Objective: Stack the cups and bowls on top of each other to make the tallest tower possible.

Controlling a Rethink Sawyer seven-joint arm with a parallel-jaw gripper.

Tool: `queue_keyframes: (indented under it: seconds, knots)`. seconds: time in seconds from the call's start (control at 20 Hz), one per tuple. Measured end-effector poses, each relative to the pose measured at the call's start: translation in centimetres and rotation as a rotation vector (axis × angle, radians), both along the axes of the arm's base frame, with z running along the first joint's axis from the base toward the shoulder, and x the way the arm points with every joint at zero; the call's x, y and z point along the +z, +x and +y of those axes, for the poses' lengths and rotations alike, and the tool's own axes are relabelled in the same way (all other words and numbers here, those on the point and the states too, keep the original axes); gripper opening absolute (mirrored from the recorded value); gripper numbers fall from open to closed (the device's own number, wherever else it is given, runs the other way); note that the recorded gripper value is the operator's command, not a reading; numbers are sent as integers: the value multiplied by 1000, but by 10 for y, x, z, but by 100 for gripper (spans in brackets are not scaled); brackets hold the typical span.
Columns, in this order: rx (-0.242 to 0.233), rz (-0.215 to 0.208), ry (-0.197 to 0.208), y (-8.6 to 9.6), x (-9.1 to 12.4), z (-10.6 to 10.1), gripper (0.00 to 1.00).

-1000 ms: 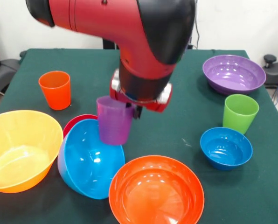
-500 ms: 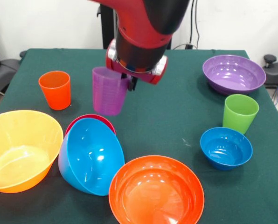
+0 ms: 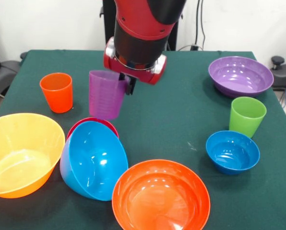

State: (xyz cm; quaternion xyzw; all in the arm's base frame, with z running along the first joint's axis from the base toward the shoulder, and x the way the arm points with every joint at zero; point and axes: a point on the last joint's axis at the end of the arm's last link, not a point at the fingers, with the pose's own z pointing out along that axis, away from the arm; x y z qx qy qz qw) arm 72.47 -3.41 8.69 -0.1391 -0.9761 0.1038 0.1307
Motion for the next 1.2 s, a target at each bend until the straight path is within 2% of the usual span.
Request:
queue_keyframes:
  seconds: [0.2,0.3,0.85,1.2]
  knots:
    - [15,-72,-8,2,-10,-1,0]
    - [17,-86,-8,2,-12,-1,0]
    - [8,-103,-7,6,-4,-5,0]
    - [-13,-107,13,8,-4,-8,0]
